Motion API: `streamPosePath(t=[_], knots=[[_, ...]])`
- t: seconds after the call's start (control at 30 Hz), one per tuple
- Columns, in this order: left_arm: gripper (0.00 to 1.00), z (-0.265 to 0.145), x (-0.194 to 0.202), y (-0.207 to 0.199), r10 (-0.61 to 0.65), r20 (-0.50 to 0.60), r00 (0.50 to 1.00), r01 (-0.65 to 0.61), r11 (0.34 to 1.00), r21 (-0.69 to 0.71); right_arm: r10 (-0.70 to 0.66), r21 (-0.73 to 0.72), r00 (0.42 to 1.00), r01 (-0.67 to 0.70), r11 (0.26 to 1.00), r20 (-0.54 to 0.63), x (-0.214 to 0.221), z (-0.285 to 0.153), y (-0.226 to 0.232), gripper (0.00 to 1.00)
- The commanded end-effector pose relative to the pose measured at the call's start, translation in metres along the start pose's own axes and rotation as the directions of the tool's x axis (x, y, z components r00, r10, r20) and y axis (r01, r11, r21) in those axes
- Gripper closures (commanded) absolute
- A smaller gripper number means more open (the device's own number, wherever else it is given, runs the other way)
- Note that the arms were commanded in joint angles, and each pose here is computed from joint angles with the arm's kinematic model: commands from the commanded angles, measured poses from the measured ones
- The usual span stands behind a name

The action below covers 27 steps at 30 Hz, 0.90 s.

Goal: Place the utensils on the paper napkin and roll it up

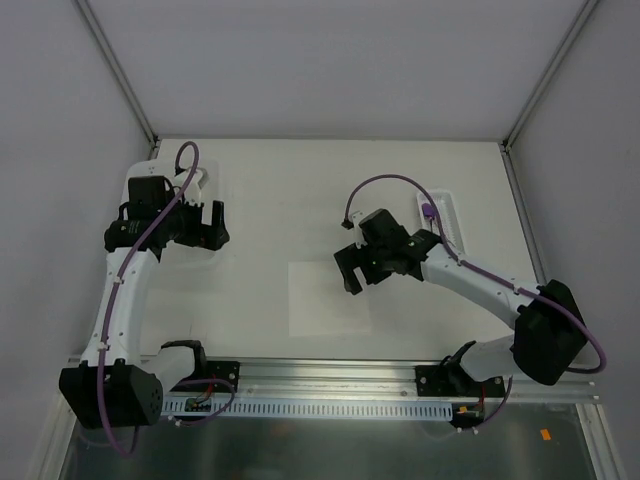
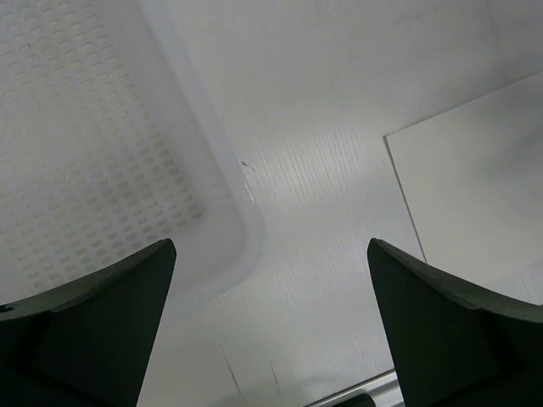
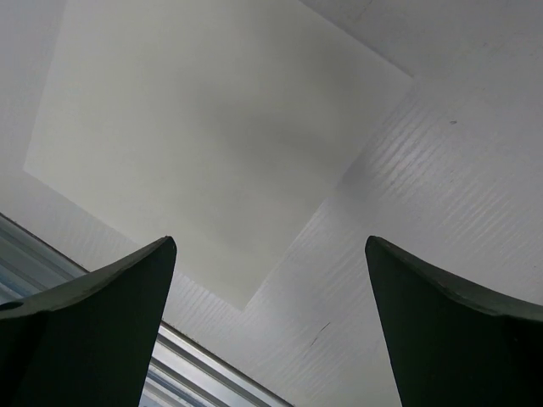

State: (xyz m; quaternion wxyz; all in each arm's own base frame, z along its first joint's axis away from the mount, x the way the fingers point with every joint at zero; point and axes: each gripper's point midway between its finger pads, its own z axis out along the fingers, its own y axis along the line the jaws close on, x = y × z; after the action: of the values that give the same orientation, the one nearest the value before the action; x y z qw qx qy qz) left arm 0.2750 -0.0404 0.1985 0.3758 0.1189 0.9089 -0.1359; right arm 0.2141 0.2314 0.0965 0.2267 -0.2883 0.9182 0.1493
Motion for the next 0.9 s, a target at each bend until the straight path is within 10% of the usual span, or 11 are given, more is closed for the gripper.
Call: streamPosePath(t=[0.0, 0.63, 0.87], knots=[[0.01, -0.01, -0.02, -0.005, 0.024, 0.047, 0.999, -0.025, 0.999, 0.022, 0.027, 0.016, 0.999, -0.028, 0.999, 0.037, -0.015, -0.005, 0.006, 0.01], [0.01, -0.021, -0.05, -0.02, -0.063, 0.071, 0.995, 0.056, 0.995, 0.088, -0.114, 0.096, 0.977, 0.132, 0.987, -0.178, 0.011, 0.055, 0.047, 0.01], [0.01, -0.017, -0.037, -0.018, -0.071, 0.044, 0.997, 0.067, 0.995, 0.075, 0.09, 0.189, 0.982, -0.058, 0.98, -0.167, 0.011, 0.054, 0.051, 0.04]])
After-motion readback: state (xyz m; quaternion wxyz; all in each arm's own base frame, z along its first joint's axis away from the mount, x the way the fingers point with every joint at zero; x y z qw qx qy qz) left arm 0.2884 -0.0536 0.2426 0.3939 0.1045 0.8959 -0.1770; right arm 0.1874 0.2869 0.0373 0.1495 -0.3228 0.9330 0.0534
